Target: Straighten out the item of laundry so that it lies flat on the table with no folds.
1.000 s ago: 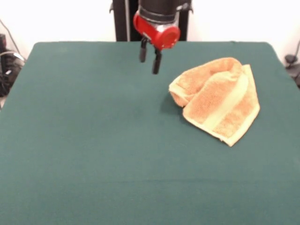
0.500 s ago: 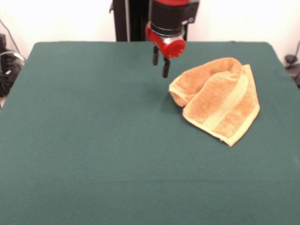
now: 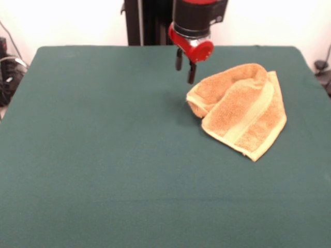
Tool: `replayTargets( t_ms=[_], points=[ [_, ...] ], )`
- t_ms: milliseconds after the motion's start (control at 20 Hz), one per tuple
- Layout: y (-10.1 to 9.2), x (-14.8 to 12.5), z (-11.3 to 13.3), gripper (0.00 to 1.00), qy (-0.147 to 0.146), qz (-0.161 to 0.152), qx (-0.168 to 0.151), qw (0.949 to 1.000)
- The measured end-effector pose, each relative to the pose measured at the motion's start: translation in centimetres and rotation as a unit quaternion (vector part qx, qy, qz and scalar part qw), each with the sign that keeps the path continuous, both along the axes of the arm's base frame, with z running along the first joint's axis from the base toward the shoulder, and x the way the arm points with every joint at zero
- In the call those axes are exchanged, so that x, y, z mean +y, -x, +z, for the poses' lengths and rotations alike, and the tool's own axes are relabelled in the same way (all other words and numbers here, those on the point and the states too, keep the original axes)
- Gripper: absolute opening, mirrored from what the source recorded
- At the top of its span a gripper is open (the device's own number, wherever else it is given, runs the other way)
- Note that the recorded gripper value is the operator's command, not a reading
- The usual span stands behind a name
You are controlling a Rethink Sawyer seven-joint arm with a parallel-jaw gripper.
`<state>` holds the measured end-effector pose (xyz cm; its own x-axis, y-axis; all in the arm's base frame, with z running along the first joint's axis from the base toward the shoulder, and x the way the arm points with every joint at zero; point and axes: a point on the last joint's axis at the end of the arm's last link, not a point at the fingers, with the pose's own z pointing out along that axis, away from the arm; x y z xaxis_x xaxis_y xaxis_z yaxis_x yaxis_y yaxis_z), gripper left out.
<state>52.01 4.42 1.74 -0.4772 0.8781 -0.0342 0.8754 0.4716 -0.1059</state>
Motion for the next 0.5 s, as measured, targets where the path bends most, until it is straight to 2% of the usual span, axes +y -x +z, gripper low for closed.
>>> replayTargets(
  t_ms=[300, 500],
  points=[
    [-1.5, -2.2, 1.9, 1.00, -0.005, 0.017, 0.013, 0.9998],
    [-2.4, -3.1, 2.9, 1.00, -0.008, 0.008, 0.007, 0.9999]
  ],
)
